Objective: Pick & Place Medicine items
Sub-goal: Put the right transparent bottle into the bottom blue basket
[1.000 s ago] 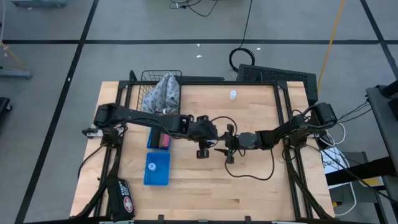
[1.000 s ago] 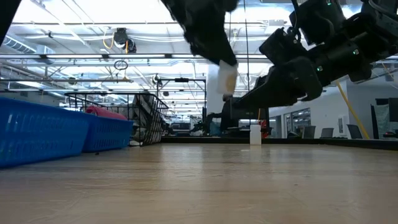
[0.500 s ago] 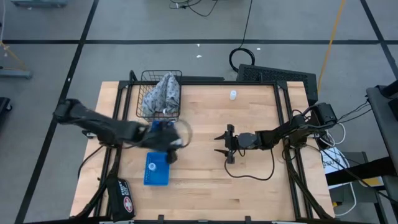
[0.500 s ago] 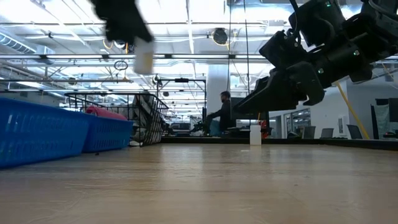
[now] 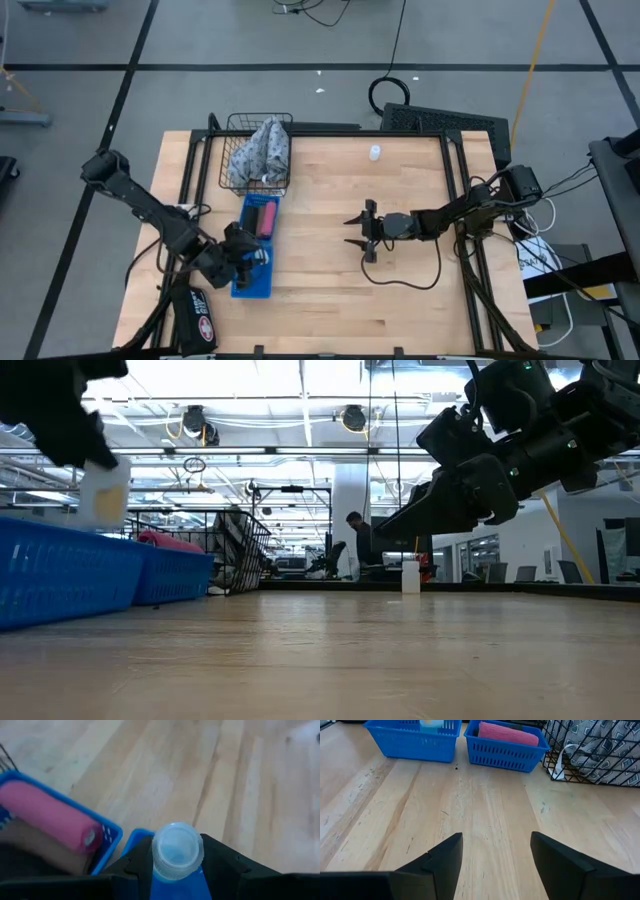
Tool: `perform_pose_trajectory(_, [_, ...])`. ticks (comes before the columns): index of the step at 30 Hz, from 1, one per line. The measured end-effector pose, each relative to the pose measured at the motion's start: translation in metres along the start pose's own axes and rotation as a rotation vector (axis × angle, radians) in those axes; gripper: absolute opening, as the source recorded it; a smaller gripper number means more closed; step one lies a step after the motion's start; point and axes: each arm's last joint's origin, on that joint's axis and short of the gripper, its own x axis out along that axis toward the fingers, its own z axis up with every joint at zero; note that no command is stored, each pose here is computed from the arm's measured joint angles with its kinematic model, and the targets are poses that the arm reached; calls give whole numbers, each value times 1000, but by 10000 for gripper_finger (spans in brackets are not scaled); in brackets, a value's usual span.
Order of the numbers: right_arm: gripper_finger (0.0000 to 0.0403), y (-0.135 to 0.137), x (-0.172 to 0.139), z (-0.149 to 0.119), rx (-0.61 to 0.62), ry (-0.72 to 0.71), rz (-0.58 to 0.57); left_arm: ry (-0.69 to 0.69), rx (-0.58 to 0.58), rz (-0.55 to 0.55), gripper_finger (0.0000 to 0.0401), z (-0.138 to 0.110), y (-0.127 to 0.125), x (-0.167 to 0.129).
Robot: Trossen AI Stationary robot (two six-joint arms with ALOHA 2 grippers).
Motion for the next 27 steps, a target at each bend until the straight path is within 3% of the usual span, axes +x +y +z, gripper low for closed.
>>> perform_pose_trajectory(10, [221,0,0,0,9,0,0,-6,-47,27,156,-22,12,12])
perform_pose_trajectory(16, [215,0,0,0,9,0,0,-25,-73,-1,139,-31,17,20])
perform_pose_trajectory(27, [210,0,0,0,7,0,0,-43,0,-22,153,-39,20,24])
